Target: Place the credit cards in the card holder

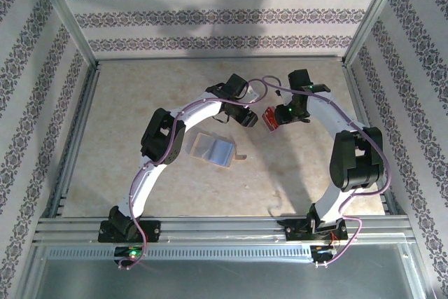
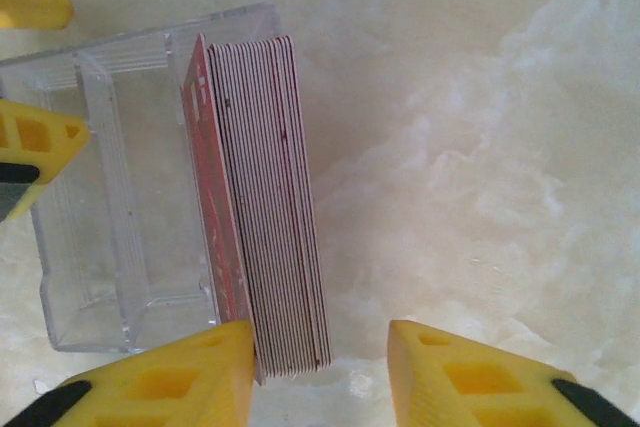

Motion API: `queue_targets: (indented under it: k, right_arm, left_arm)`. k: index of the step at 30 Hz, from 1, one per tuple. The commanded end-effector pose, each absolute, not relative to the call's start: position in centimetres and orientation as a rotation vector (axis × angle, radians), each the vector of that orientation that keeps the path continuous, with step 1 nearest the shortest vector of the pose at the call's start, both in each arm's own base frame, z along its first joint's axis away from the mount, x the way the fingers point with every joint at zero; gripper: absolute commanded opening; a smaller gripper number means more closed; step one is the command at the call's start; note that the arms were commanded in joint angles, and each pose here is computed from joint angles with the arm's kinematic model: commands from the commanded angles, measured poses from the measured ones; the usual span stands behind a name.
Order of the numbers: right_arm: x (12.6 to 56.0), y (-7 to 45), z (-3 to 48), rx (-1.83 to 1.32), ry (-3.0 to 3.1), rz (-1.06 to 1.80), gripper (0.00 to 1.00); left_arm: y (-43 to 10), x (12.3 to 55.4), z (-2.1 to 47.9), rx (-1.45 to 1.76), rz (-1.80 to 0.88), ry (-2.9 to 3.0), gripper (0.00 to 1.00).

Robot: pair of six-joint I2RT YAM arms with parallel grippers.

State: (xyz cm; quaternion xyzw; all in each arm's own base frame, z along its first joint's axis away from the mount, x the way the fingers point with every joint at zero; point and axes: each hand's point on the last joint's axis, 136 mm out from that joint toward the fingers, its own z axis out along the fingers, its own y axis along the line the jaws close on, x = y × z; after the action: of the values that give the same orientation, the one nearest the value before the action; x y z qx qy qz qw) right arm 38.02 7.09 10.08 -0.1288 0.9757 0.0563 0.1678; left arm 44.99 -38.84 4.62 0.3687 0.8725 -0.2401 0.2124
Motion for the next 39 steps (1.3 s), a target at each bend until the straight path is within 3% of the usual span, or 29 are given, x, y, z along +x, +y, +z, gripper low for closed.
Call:
queue_targets:
  k: [1, 9, 14, 39]
  right_arm:
    - [38.0, 7.2, 10.4, -0.392, 2.784, 0.142, 0.38]
    - [37.9, 7.8, 10.2, -0.426, 2.775, 0.147, 0.51]
    - [37.8, 8.0, 9.4, -0.446, 2.797, 0.138, 0.52]
    - [38.0, 7.2, 10.2, -0.406, 2.796, 0.127, 0.39]
  left_arm:
    - [-38.8, 42.4, 1.1, 1.117, -0.604, 2.500, 0.55]
    - [-38.9, 42.2, 1.0, 1.127, -0.601, 2.497, 0.55]
    - [-38.9, 42.1, 1.0, 1.132, -0.597, 2.497, 0.55]
    - [-38.9, 42.1, 0.8, 1.136, -0.590, 2.497, 0.55]
